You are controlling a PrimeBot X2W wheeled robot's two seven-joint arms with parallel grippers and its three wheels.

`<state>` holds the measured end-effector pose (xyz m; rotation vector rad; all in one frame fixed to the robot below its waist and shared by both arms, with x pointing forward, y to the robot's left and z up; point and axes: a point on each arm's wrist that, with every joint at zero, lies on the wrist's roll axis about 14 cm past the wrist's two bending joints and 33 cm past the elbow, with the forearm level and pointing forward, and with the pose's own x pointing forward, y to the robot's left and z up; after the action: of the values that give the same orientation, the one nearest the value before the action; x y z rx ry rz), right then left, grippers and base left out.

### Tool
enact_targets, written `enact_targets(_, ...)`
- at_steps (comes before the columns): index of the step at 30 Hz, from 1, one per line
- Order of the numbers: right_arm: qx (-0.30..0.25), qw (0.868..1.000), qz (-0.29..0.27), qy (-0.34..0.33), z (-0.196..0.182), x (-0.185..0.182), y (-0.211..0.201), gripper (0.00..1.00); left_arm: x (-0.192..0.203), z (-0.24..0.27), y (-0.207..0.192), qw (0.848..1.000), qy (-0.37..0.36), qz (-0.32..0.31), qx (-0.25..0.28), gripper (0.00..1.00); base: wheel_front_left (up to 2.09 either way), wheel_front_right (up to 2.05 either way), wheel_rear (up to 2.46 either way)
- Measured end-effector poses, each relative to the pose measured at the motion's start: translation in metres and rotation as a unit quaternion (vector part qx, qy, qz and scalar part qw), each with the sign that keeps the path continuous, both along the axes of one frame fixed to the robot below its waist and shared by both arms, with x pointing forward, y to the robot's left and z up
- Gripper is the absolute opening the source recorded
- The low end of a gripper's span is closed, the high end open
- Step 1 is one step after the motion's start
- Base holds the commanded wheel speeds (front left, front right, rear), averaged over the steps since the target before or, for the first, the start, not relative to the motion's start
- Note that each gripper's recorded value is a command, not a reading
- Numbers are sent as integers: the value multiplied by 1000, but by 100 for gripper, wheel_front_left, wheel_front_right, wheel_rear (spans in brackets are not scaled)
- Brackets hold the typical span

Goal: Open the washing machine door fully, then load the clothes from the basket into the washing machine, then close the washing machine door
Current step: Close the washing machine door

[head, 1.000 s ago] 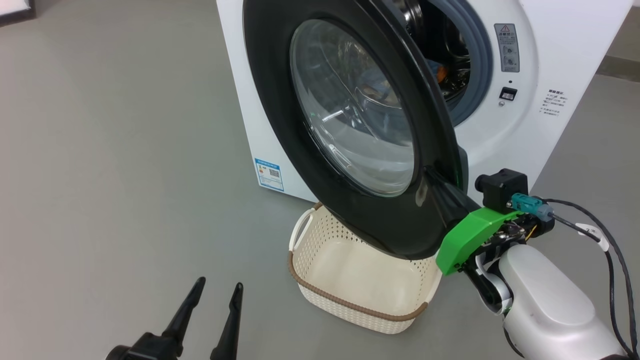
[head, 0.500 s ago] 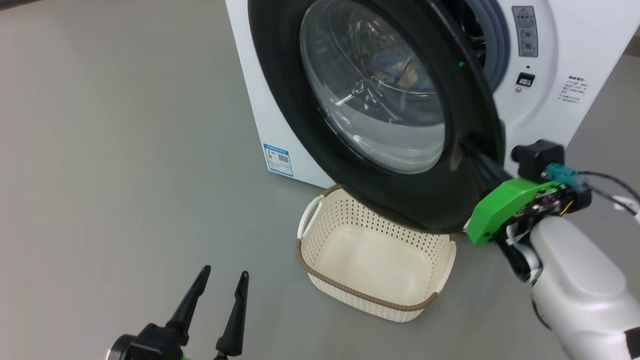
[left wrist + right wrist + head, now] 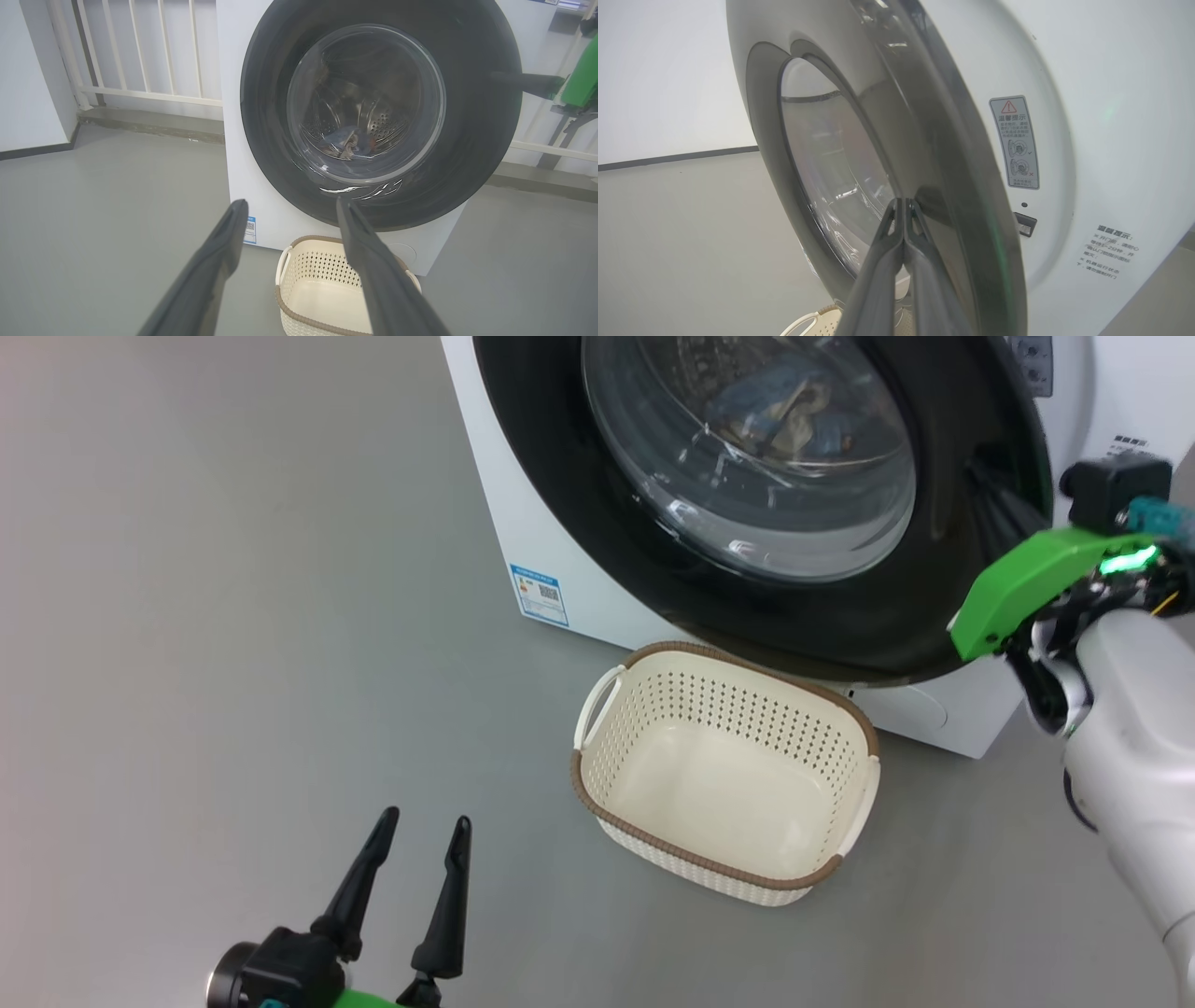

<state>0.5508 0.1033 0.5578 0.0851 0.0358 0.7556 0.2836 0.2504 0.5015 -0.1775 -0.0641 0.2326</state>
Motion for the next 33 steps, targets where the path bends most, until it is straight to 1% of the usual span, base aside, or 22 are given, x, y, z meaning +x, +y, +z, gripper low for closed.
enact_targets(11, -7, 1000, -21, -2, 16, 44, 5, 0, 5, -4, 1, 1000, 12, 9, 1, 100, -3, -3, -3)
enact_targets(14, -11, 1000, -25, 1, 15, 50, 3, 0, 7, -6, -1, 1000, 15, 6, 0, 100, -14, -14, -14)
enact_targets(22, 3, 998, -69, 4, 22, 78, -25, 0, 13, -11, -21, 999, 23, -22, -4, 100, -15, -15, -15)
enact_targets(24, 0, 997, -73, 2, 24, 82, -29, 0, 14, -12, -24, 999, 25, -23, -4, 100, -9, -9, -9)
enact_targets(33, -17, 998, -57, 2, 16, 78, -21, 0, 17, -13, -29, 999, 29, -22, -7, 100, -1, -1, -1)
